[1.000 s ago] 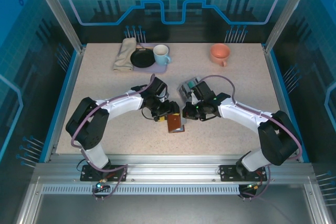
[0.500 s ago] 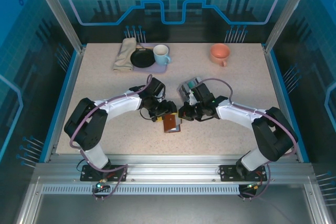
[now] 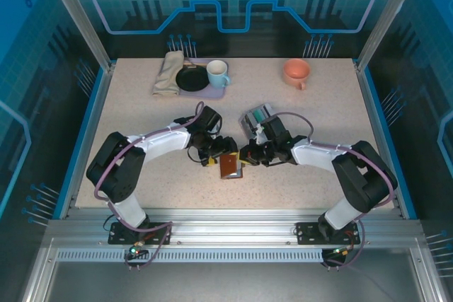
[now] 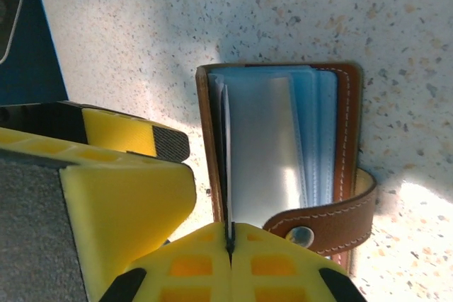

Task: Put the credit cards into the card holder
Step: Open the card holder at the center of the table.

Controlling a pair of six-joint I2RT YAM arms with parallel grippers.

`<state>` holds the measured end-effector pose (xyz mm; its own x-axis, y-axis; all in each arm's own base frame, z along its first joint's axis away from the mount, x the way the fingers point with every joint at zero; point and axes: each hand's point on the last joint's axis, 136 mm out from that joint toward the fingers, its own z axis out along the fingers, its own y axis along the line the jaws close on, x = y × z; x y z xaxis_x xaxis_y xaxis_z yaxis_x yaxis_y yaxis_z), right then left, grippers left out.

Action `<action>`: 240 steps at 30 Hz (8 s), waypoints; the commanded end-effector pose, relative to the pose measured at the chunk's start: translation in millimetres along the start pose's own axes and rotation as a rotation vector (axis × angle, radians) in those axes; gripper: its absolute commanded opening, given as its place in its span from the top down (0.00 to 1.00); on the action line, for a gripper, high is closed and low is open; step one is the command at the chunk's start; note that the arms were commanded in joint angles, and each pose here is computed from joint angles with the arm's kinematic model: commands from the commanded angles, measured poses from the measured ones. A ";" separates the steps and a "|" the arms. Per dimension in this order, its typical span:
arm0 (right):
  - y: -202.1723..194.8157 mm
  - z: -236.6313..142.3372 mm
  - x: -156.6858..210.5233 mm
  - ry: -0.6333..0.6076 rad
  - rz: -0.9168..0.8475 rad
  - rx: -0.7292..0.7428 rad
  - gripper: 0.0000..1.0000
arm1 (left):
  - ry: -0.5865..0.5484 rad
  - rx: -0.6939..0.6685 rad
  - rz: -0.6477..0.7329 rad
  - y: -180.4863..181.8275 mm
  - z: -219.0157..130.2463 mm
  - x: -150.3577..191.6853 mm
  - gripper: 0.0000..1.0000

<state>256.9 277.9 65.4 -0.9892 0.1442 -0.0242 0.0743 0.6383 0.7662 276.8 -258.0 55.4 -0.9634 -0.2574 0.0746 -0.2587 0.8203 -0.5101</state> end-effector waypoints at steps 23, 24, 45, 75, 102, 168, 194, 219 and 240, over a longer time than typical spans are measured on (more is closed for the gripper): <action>-3.8 -11.0 -2.2 -0.021 0.035 -0.071 1.00 | -0.023 -0.044 -0.008 8.9 -14.4 -1.9 0.15; -2.6 -10.8 -3.1 -0.023 0.038 -0.080 1.00 | -0.029 -0.049 0.006 9.8 -17.0 -1.1 0.15; 9.7 -9.4 -12.3 -0.018 0.030 -0.108 1.00 | -0.340 -0.397 0.812 9.3 -31.7 52.4 0.18; 6.4 -8.1 -16.0 -0.016 0.026 -0.069 1.00 | -0.388 -0.599 1.003 -4.8 -6.3 45.1 0.86; -36.0 -43.4 -23.7 -0.106 -0.039 0.286 1.00 | -0.201 0.146 0.251 -14.3 -19.1 18.8 1.00; -11.7 -30.6 -46.1 -0.064 -0.224 0.404 1.00 | -0.218 0.321 0.047 9.3 -28.5 10.8 1.00; 2.2 -11.8 -43.6 -0.040 -0.207 0.318 1.00 | -0.210 0.324 0.046 8.2 -28.5 11.6 1.00; 25.7 -5.4 -31.4 -0.026 -0.166 0.181 0.99 | -0.096 0.509 -0.122 7.7 0.8 14.5 1.00; 8.0 34.7 -15.8 0.064 -0.262 0.418 0.99 | -0.229 0.139 -0.200 87.6 -9.2 24.5 0.78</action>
<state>285.9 312.4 65.6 -0.9836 -0.0651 -0.1683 -0.1404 0.8621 0.4868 243.9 -203.8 32.6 -0.8474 -0.5310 0.0071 -0.3860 0.6067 -0.6949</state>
